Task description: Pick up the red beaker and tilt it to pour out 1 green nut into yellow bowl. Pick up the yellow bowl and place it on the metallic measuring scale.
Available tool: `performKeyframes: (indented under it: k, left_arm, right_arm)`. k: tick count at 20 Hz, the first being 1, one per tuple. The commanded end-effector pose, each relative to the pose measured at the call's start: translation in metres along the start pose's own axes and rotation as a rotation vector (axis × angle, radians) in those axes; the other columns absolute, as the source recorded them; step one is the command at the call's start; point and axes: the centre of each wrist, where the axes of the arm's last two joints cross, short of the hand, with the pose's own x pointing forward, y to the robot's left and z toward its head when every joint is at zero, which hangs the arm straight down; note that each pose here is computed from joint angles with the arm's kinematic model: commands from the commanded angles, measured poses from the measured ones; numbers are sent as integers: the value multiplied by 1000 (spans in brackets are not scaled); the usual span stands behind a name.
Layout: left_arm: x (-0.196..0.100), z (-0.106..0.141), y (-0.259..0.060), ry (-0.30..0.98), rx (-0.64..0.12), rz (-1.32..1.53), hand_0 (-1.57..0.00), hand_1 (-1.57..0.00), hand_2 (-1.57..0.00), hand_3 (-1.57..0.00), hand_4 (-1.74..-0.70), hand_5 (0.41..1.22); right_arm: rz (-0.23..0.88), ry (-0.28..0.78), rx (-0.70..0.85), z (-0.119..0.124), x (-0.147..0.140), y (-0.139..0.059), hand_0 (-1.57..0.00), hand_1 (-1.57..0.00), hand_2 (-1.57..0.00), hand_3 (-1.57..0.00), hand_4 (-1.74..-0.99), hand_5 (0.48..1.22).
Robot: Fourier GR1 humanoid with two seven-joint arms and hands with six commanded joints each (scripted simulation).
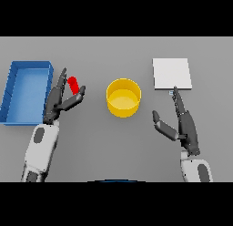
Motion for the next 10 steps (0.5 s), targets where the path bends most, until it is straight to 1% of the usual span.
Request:
performKeyframes:
  k: [1,2,5,7,8,10]
  left_arm:
    - [-3,-4,1,-8,8,-12,1,1,1,1,-1206,636]
    - [-2,-8,-1,-18,5,-15,1,1,1,1,-1221,643]
    - [1,-19,-10,-47,-7,-43,1,1,1,1,-1252,661]
    - [3,-28,-13,-41,-11,-58,1,1,1,1,-1261,671]
    - [3,-31,-16,-40,-7,-57,1,1,1,1,-1260,676]
    - [2,-36,-15,-49,-6,-65,1,1,1,1,-1259,684]
  right_arm:
    - [3,-2,-2,0,0,-2,1,1,1,1,-1247,673]
    - [6,-21,3,-2,3,-2,1,1,1,1,-1247,675]
    - [-11,-3,7,-1,4,-4,1,1,1,1,-1257,686]
    - [-5,-14,9,3,6,-7,1,1,1,1,-1267,692]
    - [-4,-13,4,1,6,-6,1,1,1,1,-1266,692]
    - [-6,-12,7,6,4,-6,1,1,1,1,-1261,690]
